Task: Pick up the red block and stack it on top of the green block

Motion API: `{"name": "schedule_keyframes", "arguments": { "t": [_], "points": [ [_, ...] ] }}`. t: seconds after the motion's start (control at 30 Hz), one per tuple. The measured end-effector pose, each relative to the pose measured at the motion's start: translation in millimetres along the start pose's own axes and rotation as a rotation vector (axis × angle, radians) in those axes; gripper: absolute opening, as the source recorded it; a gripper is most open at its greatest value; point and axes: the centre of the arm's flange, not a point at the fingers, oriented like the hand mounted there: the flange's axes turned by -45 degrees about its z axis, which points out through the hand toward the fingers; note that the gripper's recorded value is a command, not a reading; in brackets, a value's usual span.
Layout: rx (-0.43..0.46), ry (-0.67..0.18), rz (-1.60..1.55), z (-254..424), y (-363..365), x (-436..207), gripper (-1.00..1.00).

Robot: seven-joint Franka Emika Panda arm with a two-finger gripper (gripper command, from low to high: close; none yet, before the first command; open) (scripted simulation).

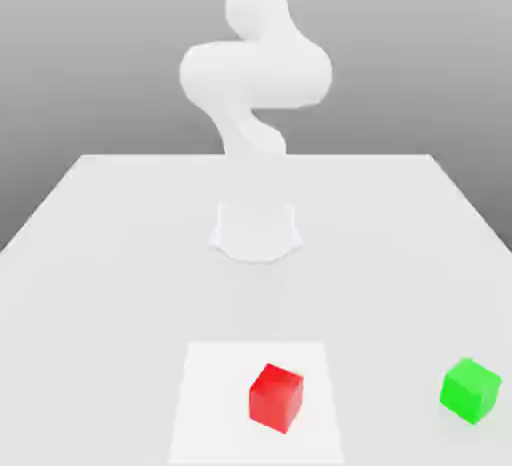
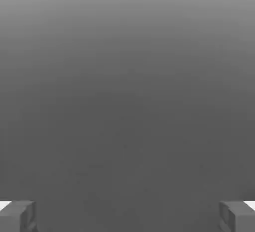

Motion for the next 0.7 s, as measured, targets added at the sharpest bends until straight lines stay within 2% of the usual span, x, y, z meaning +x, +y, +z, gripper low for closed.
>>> {"name": "schedule_keyframes", "arguments": {
  "t": [0.33, 0.7],
  "points": [
    [-0.092, -0.318, 0.18, 210.6, -7.9, -75.6, 0.0],
    [-0.17, -0.659, 0.386, 360.9, -11.5, -242.2, 0.0]
  ]
}}
